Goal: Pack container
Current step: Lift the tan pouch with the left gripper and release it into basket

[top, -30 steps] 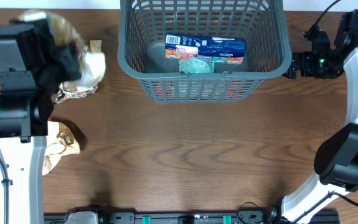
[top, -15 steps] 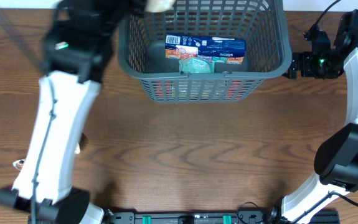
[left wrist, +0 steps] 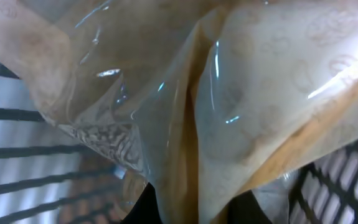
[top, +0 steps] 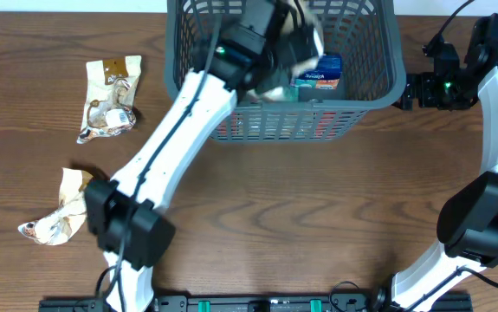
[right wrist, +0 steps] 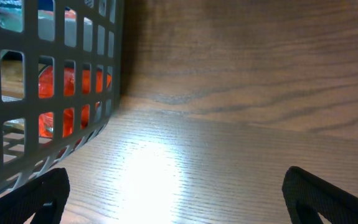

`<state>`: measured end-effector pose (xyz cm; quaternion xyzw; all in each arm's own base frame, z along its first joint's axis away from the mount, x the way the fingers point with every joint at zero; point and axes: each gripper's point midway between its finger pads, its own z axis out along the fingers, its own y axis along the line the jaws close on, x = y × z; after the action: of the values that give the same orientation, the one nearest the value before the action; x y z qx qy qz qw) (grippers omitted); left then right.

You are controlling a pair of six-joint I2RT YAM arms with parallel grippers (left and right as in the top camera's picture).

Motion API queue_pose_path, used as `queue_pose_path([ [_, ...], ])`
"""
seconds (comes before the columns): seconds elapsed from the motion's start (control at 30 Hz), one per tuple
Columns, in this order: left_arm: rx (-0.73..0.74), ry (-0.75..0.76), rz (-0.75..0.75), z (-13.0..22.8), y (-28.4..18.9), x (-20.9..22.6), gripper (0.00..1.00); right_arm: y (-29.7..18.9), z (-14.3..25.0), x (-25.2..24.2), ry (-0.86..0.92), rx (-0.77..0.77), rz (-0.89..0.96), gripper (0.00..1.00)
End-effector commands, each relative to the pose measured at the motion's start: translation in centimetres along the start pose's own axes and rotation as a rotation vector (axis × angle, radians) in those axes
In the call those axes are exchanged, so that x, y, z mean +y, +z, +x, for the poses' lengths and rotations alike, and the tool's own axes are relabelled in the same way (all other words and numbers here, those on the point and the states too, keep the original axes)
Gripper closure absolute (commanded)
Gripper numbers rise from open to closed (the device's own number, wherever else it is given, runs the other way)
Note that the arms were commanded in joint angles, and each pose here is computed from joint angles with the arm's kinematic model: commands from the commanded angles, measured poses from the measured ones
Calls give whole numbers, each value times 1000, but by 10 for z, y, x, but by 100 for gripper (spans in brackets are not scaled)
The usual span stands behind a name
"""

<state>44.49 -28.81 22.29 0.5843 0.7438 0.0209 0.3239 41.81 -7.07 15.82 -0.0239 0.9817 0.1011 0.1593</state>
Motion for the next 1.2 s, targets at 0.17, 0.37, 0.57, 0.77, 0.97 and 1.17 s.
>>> queue_pose_path([
  [0.17,75,118,51,21,18,-7,94,-2,2,8,-2,9,-7,1],
  [0.37,96,117,-50,20,5,14,5,-2,5,9,2,23,-11,1],
  [0.57,15,38,-239,1,-57,52,1,-2,5,9,2,23,-11,1],
  [0.77,-1,-113,-478,21,-159,96,1,-2,5,9,2,23,-12,1],
  [0.97,16,-505,-637,106,-247,131,1,-2,5,9,2,24,-11,1],
  [1.17,109,-918,-569,211,-241,140,1,-2,5,9,2,23,-12,1],
])
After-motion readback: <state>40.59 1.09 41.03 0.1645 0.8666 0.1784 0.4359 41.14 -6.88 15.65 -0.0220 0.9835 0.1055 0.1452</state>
